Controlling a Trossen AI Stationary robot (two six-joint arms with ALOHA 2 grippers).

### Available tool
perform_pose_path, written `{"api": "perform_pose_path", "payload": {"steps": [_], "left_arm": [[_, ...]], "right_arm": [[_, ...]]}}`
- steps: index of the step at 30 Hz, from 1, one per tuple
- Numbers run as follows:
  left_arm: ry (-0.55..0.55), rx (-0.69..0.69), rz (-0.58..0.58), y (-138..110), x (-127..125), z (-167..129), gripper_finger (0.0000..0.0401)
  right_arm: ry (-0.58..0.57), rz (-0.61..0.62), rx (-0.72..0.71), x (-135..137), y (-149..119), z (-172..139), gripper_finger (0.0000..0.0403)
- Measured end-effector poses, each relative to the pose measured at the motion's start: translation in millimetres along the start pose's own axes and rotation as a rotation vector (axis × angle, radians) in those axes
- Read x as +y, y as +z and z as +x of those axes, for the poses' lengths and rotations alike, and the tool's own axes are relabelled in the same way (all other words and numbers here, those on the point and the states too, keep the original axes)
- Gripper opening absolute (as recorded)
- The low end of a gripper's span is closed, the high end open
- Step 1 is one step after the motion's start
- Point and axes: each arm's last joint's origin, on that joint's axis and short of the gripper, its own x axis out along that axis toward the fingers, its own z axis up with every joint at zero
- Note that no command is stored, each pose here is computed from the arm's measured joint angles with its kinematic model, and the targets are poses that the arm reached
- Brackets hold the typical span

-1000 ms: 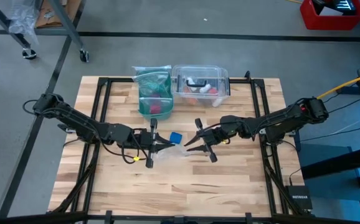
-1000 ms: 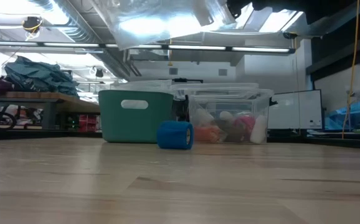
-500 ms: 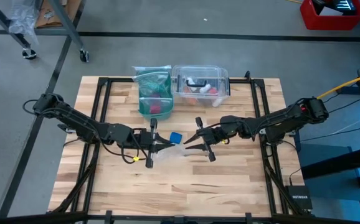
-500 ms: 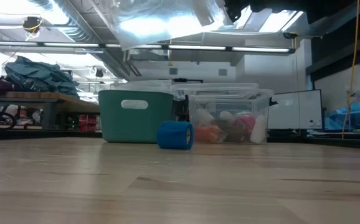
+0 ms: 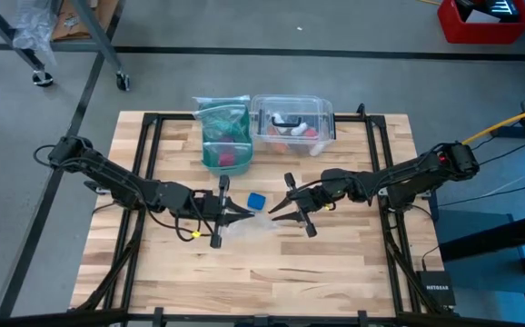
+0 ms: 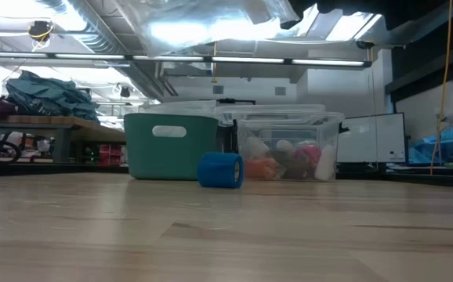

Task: Roll bandage
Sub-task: Open the transparent zip bag

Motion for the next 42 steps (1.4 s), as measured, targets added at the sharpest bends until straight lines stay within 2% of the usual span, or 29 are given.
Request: {"api": "perform_pose_path", "payload": {"steps": [11,18,23,42], "left_arm": [[0.007,-0.024,-0.006,2.4,0.7,0.0,0.0],[0.058,-0.021,0.015,2.6,2.1,0.0,0.0],[0.069,-0.071,0.035,7.7,2.9,-0.3,0.0],[0.061,0.012,0.06,-0.6,2.4,0.1,0.0]], "right_arm": [[-0.001,0.0,0.001,0.0,-0.1,0.0,0.009],[-0.002,0.0,0.0,-0.1,0.0,0.0,0.009],[-0.002,0.0,-0.001,-0.1,0.1,0.0,0.009],[-0.003,0.029,-0.01,-0.2,1.0,0.0,0.009]]}}
